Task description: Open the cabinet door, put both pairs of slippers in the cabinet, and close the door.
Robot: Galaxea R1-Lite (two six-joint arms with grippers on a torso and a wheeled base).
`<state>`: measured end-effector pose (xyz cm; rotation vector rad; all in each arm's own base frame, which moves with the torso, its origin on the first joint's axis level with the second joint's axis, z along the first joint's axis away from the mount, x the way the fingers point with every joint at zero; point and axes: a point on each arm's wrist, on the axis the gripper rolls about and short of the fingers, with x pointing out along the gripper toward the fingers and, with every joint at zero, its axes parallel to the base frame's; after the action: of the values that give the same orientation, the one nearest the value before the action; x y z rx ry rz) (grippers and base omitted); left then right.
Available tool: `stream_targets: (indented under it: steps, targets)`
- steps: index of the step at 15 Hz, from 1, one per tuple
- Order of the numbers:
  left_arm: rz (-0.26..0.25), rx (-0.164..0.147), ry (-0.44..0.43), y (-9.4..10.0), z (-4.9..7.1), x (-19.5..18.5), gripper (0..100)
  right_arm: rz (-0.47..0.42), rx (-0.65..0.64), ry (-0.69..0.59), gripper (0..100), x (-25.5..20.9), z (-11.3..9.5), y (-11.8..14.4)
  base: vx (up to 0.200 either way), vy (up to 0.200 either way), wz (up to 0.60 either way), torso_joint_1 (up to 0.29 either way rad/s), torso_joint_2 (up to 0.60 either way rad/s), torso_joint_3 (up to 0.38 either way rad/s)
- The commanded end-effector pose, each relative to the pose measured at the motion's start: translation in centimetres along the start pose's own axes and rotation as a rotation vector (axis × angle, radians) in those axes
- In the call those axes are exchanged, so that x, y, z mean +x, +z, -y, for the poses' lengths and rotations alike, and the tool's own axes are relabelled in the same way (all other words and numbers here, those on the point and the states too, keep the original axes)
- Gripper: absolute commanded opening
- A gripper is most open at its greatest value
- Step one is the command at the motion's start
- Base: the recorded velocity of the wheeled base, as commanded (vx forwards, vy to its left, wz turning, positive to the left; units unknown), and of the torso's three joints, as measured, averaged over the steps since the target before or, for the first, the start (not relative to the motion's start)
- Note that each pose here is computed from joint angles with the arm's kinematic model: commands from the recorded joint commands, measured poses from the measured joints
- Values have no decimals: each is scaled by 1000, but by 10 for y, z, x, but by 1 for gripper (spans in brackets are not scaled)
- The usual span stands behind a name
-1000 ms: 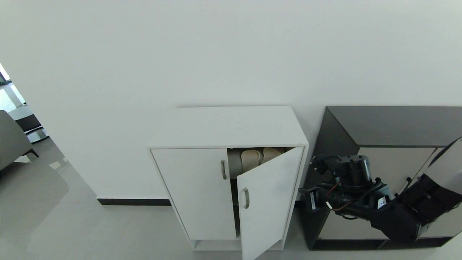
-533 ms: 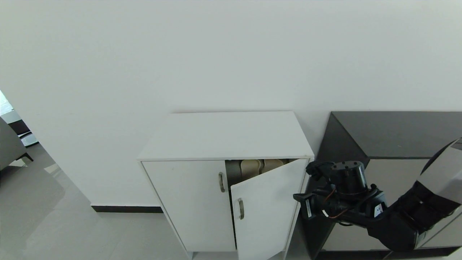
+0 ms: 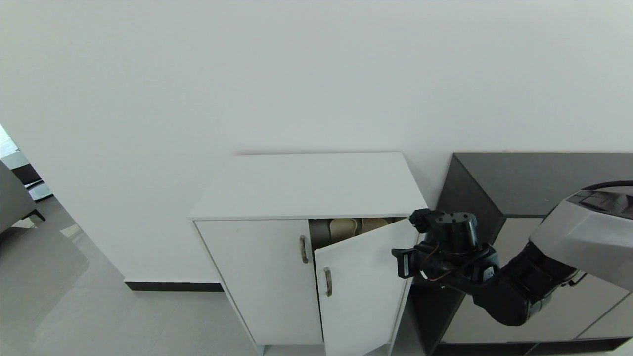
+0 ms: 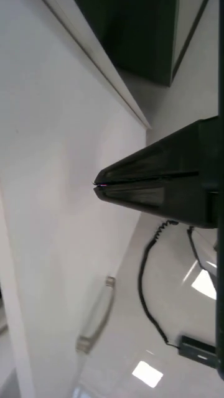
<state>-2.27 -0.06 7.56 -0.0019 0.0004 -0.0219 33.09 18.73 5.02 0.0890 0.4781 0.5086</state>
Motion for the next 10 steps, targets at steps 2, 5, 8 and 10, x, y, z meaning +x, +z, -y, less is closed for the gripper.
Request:
stream_targets:
  steps: [2, 5, 8, 10]
  targets:
    - [0, -1, 0, 0, 0, 0, 0, 0, 12, -24, 0, 23, 11, -5, 0, 0, 0, 0, 0, 0]
    - [0, 0, 0, 0, 0, 0, 0, 1, 16, -32, 0, 31, 16, -6, 0, 0, 0, 0, 0, 0]
    - [0, 0, 0, 0, 0, 0, 0, 26, 14, -31, 0, 37, 17, -1, 0, 0, 0, 0, 0, 0]
    - [0, 0, 0, 0, 0, 0, 0, 40, 14, -38, 0, 41, 19, 2, 0, 0, 0, 0, 0, 0]
